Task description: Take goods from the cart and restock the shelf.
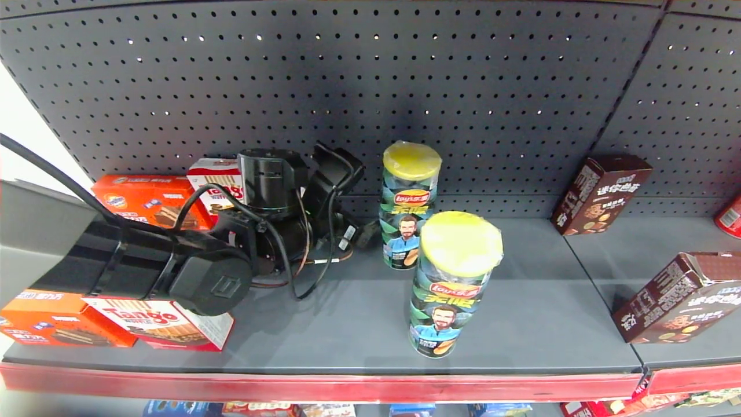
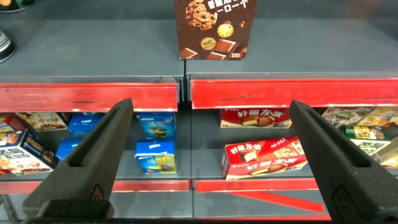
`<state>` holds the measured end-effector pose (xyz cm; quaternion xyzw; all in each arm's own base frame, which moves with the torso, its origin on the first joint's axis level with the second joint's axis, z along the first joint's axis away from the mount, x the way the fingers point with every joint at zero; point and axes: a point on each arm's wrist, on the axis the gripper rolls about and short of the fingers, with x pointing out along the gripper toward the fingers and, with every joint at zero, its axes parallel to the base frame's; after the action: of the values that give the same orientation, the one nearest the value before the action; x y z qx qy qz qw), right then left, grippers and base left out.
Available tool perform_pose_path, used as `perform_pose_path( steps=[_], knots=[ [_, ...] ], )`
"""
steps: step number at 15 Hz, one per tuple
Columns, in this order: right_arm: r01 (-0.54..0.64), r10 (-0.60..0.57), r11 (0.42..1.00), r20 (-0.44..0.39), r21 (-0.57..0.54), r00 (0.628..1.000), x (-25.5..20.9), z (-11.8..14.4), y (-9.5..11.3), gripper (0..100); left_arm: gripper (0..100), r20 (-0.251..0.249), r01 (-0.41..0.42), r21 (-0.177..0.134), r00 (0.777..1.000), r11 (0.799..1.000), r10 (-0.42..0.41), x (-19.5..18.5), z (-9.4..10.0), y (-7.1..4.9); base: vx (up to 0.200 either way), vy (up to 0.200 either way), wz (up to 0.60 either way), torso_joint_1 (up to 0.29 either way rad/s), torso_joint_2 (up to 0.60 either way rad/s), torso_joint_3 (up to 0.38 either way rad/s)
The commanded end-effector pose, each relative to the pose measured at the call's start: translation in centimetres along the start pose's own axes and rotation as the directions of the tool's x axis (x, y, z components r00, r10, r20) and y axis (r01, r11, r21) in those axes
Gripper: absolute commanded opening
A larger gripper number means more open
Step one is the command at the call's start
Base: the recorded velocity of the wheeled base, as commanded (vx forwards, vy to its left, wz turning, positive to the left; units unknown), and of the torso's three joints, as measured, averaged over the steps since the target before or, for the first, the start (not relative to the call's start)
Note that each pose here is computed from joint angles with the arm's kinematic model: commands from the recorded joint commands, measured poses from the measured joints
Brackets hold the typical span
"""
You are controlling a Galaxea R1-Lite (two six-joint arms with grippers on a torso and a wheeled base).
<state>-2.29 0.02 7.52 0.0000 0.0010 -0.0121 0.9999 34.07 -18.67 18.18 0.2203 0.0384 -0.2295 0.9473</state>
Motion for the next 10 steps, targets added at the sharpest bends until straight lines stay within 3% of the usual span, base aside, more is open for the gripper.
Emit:
perform_pose_path(
  steps=[1,10],
  knots=[
    [0.000,0.000,1.000,-0.001,0.000,1.000,0.01,0.00,0.00,100,100,-0.007,0.009,0.002,1.000,1.000,-0.009,0.48,-0.27,-0.40,0.000,0.000,0.00,0.000,0.00,0.000],
    [-0.001,0.001,1.000,-0.001,0.000,1.000,0.01,0.00,0.00,100,100,0.001,0.022,0.003,1.000,1.000,-0.022,1.27,0.02,-1.07,0.000,0.000,0.00,0.000,0.00,0.000]
  ],
)
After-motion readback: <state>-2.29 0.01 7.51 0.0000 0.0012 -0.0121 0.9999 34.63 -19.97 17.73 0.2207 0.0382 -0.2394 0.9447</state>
